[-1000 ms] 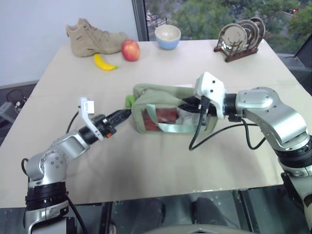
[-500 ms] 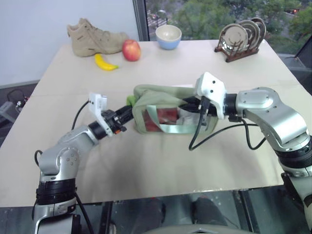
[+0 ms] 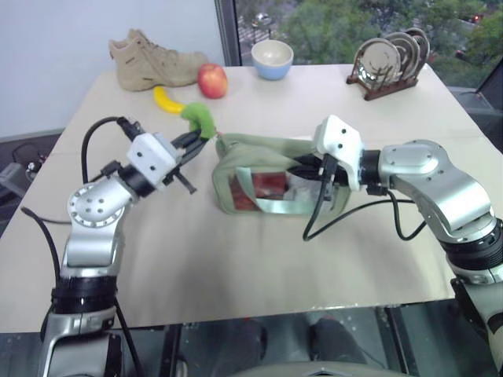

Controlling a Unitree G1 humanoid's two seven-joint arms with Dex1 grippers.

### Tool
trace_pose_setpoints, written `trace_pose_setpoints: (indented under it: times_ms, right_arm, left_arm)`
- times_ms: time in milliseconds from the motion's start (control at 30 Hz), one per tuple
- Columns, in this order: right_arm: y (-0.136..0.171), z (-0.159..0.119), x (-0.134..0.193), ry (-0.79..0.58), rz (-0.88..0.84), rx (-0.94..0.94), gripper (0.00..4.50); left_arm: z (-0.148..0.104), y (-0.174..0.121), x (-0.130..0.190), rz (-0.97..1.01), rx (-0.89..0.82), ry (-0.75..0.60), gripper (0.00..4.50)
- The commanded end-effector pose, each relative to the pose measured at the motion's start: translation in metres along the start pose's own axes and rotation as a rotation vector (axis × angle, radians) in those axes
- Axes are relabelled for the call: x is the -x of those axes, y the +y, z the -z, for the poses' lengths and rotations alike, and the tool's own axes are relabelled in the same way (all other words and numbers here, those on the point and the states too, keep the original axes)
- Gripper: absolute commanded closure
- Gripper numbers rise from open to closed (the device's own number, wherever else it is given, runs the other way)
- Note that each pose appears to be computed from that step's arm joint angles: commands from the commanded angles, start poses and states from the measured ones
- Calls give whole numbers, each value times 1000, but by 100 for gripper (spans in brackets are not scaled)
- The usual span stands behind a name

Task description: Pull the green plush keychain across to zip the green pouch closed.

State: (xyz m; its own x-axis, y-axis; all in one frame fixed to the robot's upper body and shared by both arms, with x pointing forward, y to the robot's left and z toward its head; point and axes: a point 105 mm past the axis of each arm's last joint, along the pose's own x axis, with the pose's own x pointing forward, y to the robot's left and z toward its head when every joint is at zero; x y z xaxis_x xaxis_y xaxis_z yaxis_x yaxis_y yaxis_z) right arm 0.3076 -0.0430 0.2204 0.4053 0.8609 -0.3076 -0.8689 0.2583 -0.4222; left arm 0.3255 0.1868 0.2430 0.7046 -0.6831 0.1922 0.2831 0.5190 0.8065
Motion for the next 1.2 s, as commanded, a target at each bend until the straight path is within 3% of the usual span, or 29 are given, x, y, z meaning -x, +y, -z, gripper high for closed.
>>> trace_pose_setpoints:
  times_ms: [33, 200, 333, 533, 633, 733, 933, 1033, 1200]
  right_arm:
    - [-4, -12, 0, -35, 6, 42, 450]
    - [-3, -14, -3, -45, 5, 47, 450]
    - [-2, -17, -5, -53, 9, 48, 450]
    - [-1, -18, -7, -59, 19, 48, 450]
    - [-1, -18, -6, -59, 24, 45, 450]
    - [0, -16, -5, -55, 24, 42, 450]
    - [-2, -12, -3, -45, 20, 43, 450]
    - [-3, -10, -1, -35, 13, 46, 450]
    - [-4, -10, 1, -31, 4, 50, 450]
  left_arm:
    - [-13, 11, -16, 61, -230, -55, 448]
    - [-28, -1, -50, 232, -348, -158, 448]
    - [-33, -16, -58, 363, -365, -219, 448]
    - [-23, -12, -52, 414, -306, -208, 215]
    - [-17, 1, -41, 394, -112, -187, 215]
    - [-16, 15, -22, 375, 220, -199, 215]
    - [21, 20, 33, 251, 693, -41, 215]
    - [21, 6, 47, 228, 786, -18, 215]
    - [14, -15, 48, 244, 780, 6, 215]
